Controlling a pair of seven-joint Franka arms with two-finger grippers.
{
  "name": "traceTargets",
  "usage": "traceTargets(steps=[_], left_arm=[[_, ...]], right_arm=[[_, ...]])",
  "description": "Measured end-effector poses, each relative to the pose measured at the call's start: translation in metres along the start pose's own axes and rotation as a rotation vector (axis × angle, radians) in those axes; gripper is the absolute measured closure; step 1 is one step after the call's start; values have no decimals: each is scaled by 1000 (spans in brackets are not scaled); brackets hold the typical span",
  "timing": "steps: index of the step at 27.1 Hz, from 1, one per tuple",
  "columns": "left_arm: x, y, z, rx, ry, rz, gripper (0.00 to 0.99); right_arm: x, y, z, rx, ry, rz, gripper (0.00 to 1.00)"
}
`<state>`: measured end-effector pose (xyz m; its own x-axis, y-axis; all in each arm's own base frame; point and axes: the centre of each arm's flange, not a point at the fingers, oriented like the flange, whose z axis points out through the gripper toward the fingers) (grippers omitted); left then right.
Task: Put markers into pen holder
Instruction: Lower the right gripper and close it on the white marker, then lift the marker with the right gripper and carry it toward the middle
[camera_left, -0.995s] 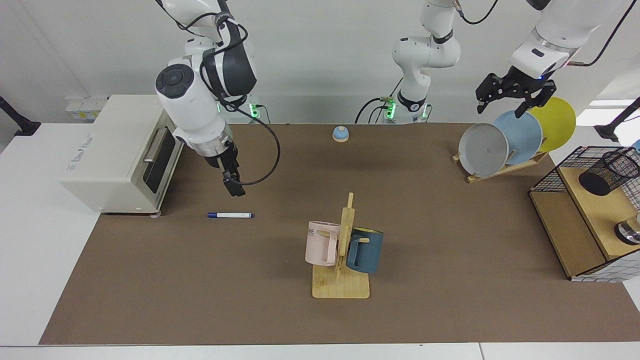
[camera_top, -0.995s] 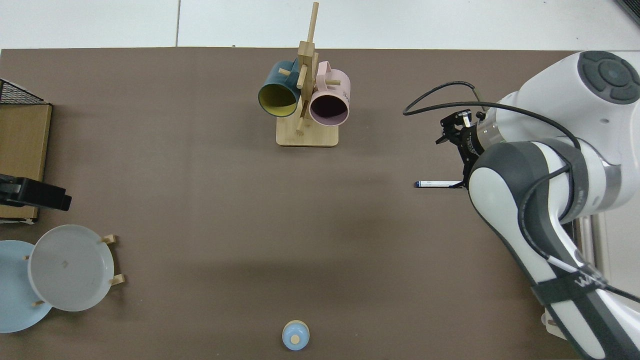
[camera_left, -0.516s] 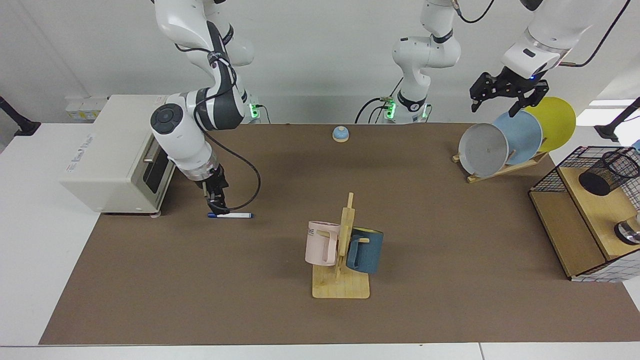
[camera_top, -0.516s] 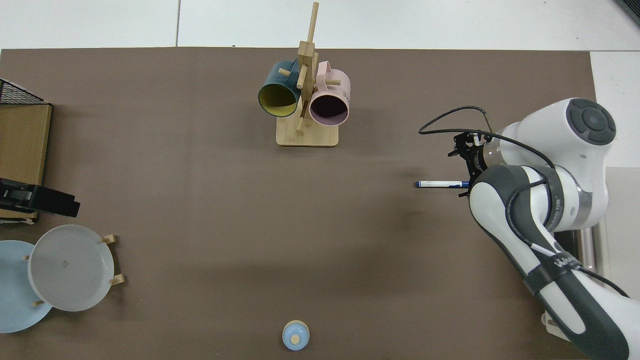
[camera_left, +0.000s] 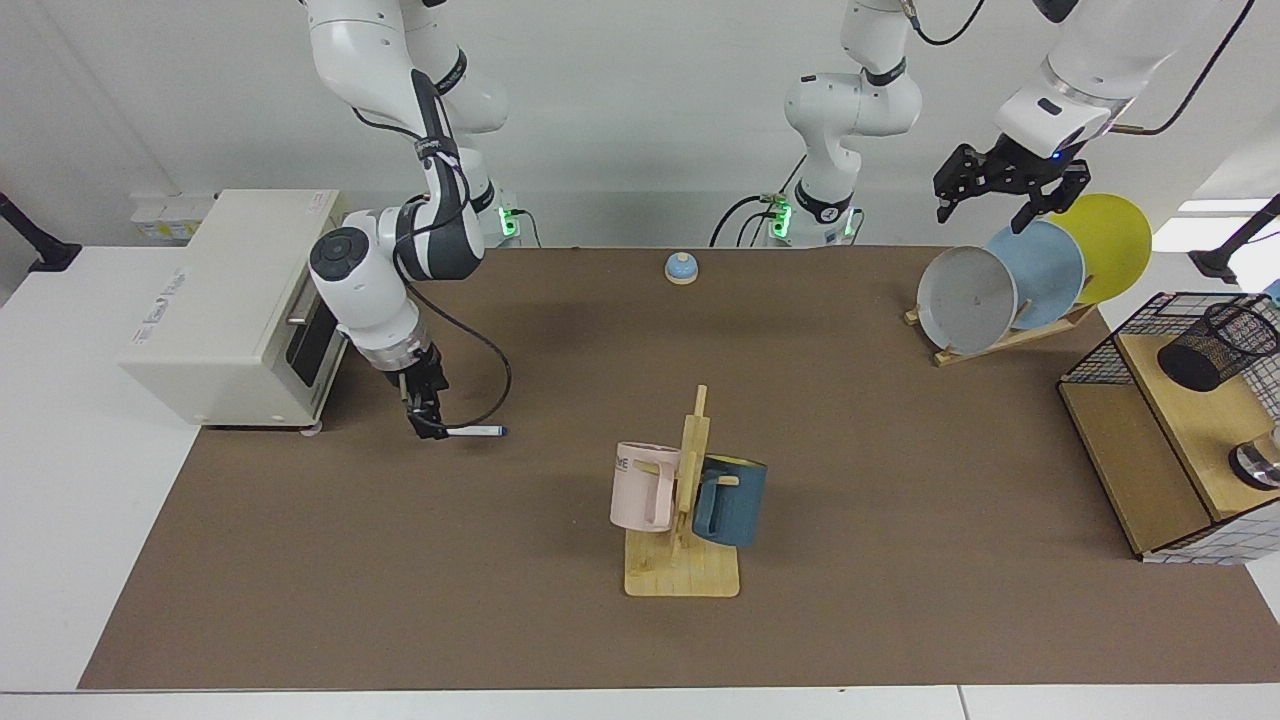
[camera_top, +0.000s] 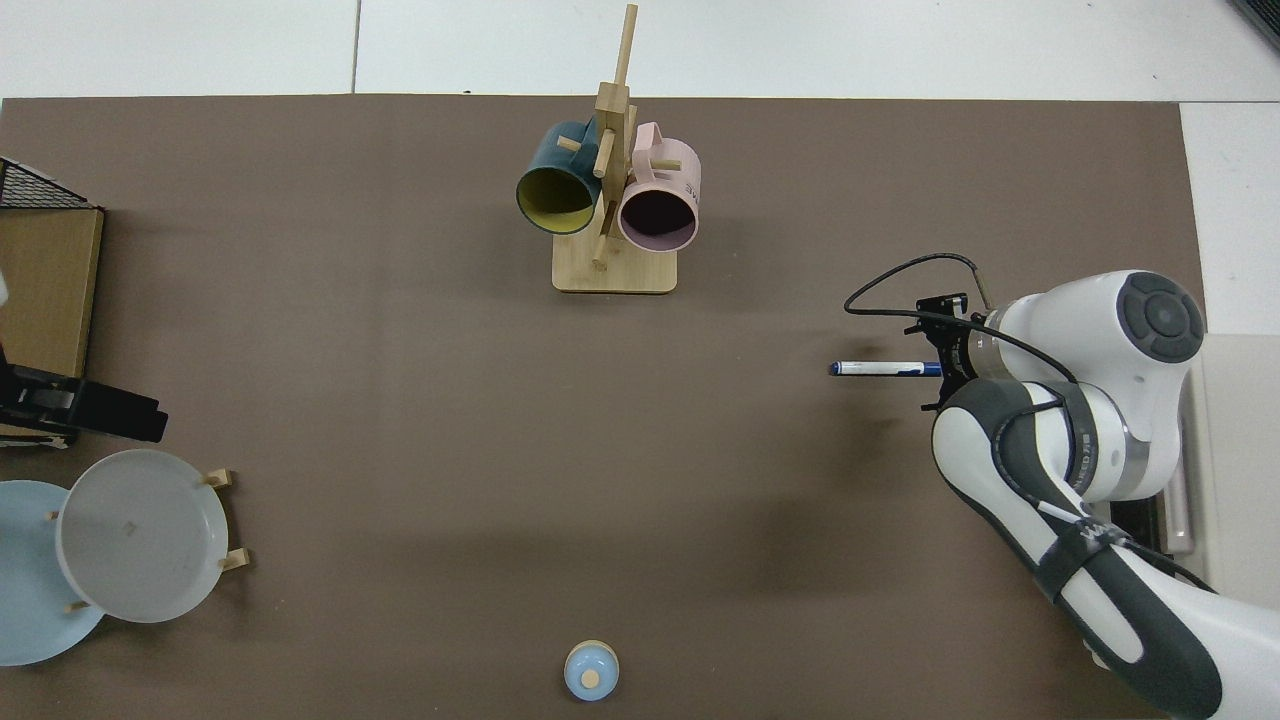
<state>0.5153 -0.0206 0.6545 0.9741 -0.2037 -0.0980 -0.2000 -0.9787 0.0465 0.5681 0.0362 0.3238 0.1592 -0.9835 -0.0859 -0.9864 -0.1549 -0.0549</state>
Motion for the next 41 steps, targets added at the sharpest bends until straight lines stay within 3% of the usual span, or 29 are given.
traceTargets(steps=[6, 16, 27, 30, 33, 35, 36, 38, 40, 41], left_arm=[[-3, 0, 2, -1, -4, 0, 0], [-8, 3, 6, -4, -13, 4, 0], [-9, 3, 5, -4, -12, 6, 0], [-9, 4, 5, -4, -12, 6, 0], [-10, 4, 5, -4, -13, 6, 0], [-10, 4, 6, -5, -15, 6, 0], [-10, 4, 7, -5, -16, 6, 0], [-10, 4, 7, -5, -17, 6, 0], [-10, 4, 8, -5, -17, 6, 0], [-10, 4, 7, -5, -17, 6, 0]], right_arm=[[2, 5, 19, 24, 6, 4, 4], [7, 8, 42, 7, 2, 4, 13], [7, 6, 48, 18, 3, 0, 31], [7, 5, 47, 22, 4, 0, 185], [8, 1, 43, 39, 6, -1, 427], [8, 0, 41, 45, 7, -1, 502], [8, -1, 40, 47, 7, -1, 604], [9, -2, 39, 50, 7, 0, 674], [9, -3, 38, 51, 8, 0, 806], [9, -3, 38, 51, 8, 0, 806]])
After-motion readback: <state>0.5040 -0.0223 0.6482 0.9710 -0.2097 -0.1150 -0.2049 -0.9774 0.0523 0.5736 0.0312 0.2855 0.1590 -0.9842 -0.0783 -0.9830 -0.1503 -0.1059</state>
